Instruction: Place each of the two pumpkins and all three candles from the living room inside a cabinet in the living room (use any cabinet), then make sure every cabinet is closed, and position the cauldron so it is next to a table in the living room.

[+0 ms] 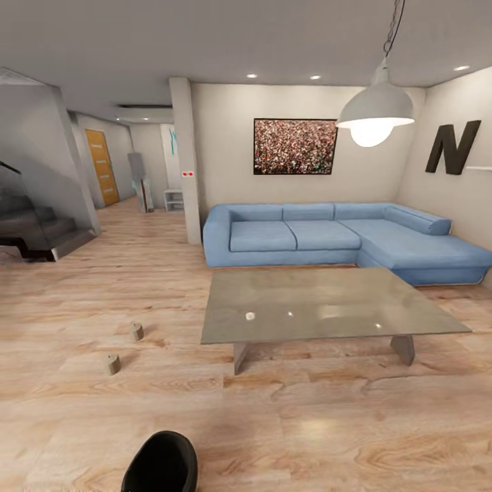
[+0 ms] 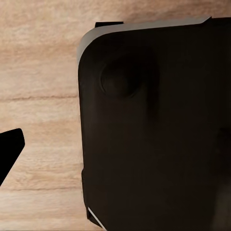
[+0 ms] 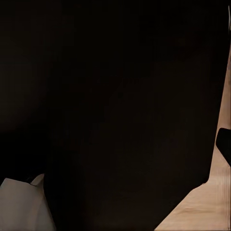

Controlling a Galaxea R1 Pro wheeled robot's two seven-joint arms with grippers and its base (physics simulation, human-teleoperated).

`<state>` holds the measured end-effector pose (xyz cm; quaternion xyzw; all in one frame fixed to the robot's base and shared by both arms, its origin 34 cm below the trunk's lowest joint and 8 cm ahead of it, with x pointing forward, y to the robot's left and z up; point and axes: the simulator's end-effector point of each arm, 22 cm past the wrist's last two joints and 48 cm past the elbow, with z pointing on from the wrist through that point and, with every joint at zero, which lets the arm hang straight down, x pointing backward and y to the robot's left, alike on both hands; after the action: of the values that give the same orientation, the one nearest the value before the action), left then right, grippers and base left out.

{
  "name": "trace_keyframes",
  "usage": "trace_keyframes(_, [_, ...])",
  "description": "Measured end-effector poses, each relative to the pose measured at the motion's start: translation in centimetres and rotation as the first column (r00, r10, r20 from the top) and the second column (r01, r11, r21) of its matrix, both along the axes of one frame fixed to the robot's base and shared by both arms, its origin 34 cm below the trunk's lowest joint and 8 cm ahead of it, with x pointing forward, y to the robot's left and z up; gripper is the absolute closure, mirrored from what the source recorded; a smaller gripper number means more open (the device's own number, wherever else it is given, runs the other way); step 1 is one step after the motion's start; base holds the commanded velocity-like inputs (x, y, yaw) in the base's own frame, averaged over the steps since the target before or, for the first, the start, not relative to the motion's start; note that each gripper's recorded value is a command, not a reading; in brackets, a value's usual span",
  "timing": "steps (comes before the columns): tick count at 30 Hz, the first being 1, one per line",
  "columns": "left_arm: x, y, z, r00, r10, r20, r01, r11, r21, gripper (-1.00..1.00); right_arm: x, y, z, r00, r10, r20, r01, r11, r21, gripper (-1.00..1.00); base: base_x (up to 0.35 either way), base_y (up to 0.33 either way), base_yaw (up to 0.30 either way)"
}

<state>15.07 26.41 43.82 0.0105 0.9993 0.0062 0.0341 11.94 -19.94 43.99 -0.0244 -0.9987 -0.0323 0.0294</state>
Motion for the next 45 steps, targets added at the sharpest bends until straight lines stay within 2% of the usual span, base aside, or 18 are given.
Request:
trace_keyframes(12, [0.0,0.0,0.0,1.000,0.000,0.001,0.000,1.000,0.000,-1.00,0.0,0.0,0.0,1.000,-0.001,0.001,0.001,1.000,0.001,-1.00,0.109,-0.012,0.239])
trace_keyframes(20, [1.0,0.1,0.1,0.999,0.000,0.045,0.000,1.000,0.001,-1.00,0.0,-0.1,0.0,1.000,-0.002,0.001,0.002,1.000,0.000,-1.00,0.097,0.000,0.027])
trace_keyframes(31, [1.1,0.1,0.1,0.999,-0.002,0.052,0.002,1.000,0.000,-1.00,0.1,-0.1,0.0,1.000,-0.009,0.002,0.009,1.000,-0.002,-1.00,0.218,0.000,0.002])
trace_keyframes(45, [1.2,0.1,0.1,0.999,0.000,0.054,0.000,1.000,0.000,-1.00,0.0,0.0,0.0,1.000,-0.016,-0.001,0.016,1.000,-0.001,-1.00,0.026,0.064,0.018])
